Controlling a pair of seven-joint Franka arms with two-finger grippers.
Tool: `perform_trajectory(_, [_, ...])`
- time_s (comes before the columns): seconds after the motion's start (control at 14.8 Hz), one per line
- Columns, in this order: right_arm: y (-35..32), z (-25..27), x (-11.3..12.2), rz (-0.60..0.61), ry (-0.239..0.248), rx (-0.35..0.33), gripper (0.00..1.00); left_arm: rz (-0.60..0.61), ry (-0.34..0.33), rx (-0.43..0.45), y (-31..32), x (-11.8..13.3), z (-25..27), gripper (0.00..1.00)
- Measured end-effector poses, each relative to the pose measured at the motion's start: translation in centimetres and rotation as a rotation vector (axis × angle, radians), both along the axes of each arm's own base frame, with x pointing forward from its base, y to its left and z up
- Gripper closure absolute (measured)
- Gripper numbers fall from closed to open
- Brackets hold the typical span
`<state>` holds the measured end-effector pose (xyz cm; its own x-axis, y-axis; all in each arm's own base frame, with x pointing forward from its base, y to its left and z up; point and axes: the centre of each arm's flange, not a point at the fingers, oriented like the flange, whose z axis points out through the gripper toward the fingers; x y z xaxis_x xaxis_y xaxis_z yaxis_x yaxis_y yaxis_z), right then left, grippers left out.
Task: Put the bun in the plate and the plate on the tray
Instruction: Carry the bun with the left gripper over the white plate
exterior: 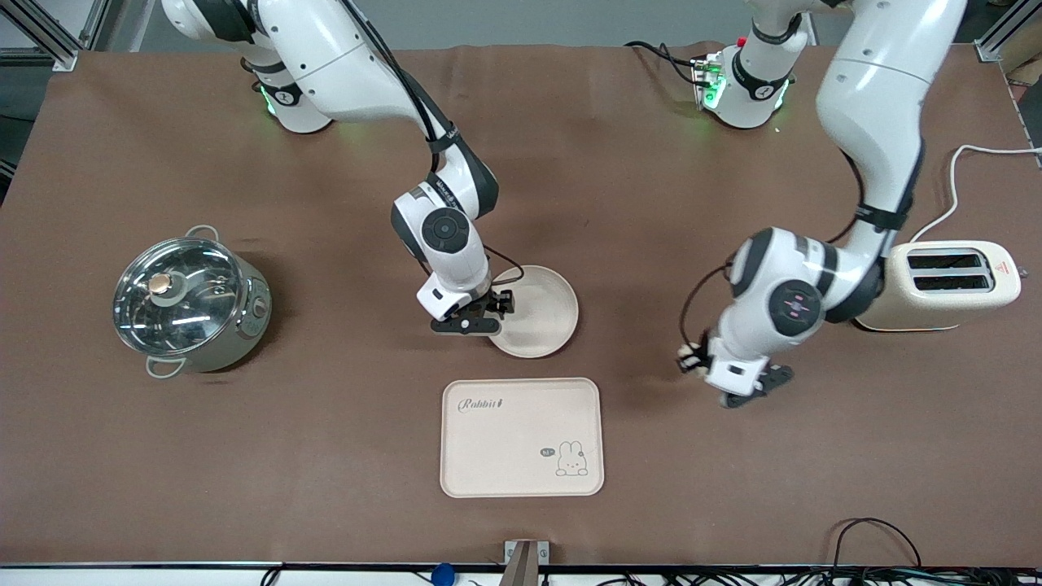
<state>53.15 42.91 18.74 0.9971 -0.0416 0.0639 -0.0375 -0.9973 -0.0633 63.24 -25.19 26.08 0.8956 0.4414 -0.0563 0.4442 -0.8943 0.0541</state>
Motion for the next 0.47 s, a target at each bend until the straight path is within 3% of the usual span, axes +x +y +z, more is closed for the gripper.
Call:
perform_trajectory(0.14, [0.0,0.0,0.0,0.000,0.002,-0.002,0.41,0.041,0.008,-0.011,-5.1,-2.1,0.4,0.64])
perform_trajectory(0.47, [-0.1,0.0,0.0,-0.001,0.002,-0.002,0.44,0.159,0.032,-0.015,-13.9,-6.2,-0.3,0.63])
